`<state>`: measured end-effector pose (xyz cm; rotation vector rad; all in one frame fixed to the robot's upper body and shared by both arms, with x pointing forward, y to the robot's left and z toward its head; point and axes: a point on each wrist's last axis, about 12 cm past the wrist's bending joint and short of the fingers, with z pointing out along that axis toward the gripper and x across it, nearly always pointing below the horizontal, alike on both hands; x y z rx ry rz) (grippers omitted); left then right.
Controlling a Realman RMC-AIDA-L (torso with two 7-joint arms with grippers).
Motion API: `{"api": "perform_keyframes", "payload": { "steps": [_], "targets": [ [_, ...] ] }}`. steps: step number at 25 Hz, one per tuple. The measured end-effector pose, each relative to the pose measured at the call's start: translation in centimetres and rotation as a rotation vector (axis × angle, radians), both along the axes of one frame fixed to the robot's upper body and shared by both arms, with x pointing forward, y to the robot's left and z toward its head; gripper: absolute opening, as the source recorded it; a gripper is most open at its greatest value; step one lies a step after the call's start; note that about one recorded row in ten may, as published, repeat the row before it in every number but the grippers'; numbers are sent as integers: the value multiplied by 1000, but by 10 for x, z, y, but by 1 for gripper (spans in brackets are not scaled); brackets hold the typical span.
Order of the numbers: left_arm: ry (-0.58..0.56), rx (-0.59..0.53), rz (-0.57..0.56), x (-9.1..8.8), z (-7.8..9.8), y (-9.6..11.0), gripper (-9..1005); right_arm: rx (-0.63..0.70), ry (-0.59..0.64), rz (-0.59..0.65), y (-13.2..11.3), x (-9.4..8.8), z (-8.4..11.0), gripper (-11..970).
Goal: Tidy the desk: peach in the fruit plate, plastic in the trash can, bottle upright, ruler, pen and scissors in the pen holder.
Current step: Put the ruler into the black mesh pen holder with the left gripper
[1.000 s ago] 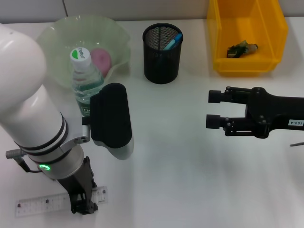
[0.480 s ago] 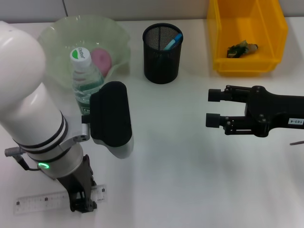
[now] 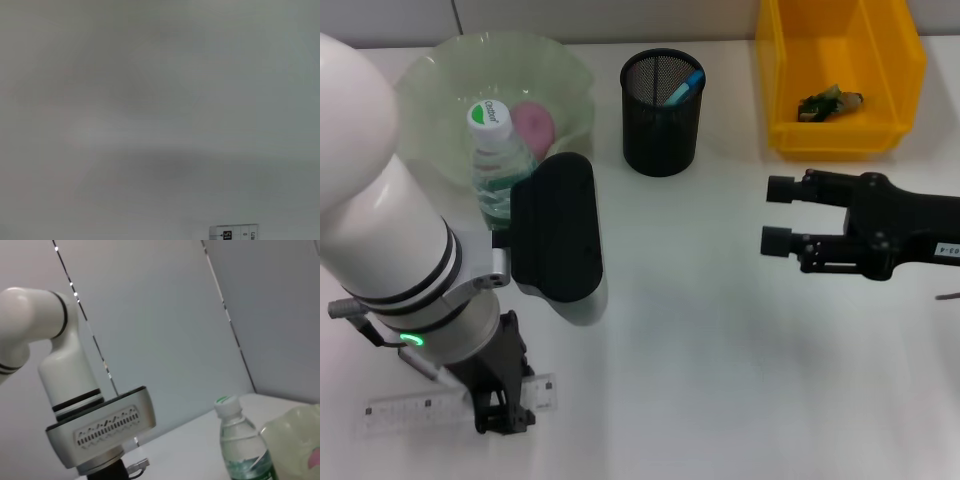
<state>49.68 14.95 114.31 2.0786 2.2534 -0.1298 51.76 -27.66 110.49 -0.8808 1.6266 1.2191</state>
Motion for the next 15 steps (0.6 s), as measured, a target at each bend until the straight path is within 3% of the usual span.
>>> {"api": "perform_keyframes", "payload": {
  "steps": [15],
  "targets": [
    [-173,-163,31,3,50,2,407,28,-61,-96,-22,-10,2,786]
  ]
}}
